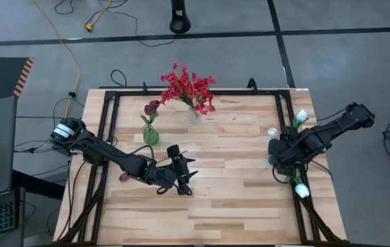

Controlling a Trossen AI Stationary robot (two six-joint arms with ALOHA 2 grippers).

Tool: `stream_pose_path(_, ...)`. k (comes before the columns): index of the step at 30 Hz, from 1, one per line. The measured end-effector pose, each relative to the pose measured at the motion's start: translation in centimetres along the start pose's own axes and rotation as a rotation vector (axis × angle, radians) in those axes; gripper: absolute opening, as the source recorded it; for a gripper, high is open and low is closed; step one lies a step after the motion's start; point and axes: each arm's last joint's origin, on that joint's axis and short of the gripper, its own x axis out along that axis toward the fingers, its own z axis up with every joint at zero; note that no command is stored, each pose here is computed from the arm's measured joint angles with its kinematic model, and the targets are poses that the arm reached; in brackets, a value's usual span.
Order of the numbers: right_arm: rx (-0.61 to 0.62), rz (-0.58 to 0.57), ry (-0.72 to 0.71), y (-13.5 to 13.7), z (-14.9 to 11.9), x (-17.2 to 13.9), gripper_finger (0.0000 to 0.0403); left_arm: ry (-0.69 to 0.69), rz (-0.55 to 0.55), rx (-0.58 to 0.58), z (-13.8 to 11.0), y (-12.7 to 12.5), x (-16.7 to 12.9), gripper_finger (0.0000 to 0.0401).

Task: Sort flowers into vase by color
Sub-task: Move the blue vase to the top of the table

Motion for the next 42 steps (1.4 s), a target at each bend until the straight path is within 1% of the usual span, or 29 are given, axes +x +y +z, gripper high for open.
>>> stream_pose_path(9, 0.032, -0.036, 0.044, -0.8, -0.9, 1.8, 0.0317, 0.000, 0.000, 0.000, 0.0, 0.0, 0.0, 0.0194)
stream_pose_path(23, 0.039, -0.029, 0.029, -0.7, -0.7, 1.8, 0.0317, 0.000, 0.000, -0.001, 0.0, 0.0, 0.0, 0.0194)
stream_pose_path(36, 0.048, -0.151, -0.035, -1.4, -0.5, 1.8, 0.0317, 0.000, 0.000, 0.000, 0.0, 0.0, 0.0, 0.0194)
stream_pose_path(42, 0.022, -0.185, -0.021, -2.2, -0.2, 2.0, 0.0317, 0.000, 0.000, 0.000, 0.0, 0.0, 0.0, 0.0194)
